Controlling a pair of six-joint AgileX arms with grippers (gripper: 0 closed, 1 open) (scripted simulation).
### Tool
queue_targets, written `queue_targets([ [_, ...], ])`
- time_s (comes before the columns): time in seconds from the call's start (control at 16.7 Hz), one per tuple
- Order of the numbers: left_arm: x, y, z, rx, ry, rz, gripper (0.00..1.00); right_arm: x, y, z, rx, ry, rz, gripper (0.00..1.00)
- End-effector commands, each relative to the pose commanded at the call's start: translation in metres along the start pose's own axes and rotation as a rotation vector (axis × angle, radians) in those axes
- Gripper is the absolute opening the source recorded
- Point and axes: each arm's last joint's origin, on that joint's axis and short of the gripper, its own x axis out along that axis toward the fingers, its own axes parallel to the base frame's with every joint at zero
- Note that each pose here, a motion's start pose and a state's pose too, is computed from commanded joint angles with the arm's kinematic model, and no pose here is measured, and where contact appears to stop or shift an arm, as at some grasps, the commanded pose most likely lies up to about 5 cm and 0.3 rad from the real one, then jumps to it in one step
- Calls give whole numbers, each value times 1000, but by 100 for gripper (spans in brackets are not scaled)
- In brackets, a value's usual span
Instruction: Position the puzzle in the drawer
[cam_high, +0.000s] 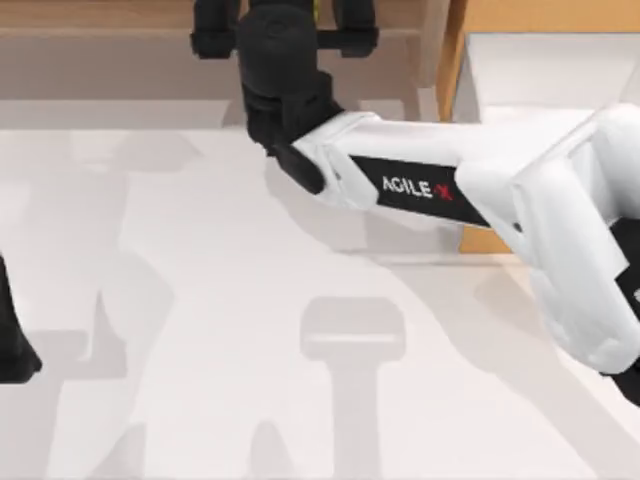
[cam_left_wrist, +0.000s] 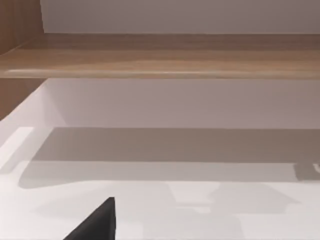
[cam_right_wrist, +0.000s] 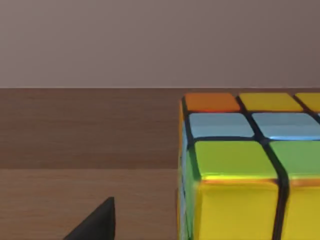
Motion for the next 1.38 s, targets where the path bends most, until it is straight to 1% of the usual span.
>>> queue_targets([
  [0.18,0,0,0,0,0,0,100,0,0,0,0,0,0,100],
  [0.96,0,0,0,0,0,0,100,0,0,0,0,0,0,2],
  [1.02,0,0,0,0,0,0,100,0,0,0,0,0,0,0],
  [1.38,0,0,0,0,0,0,100,0,0,0,0,0,0,0],
])
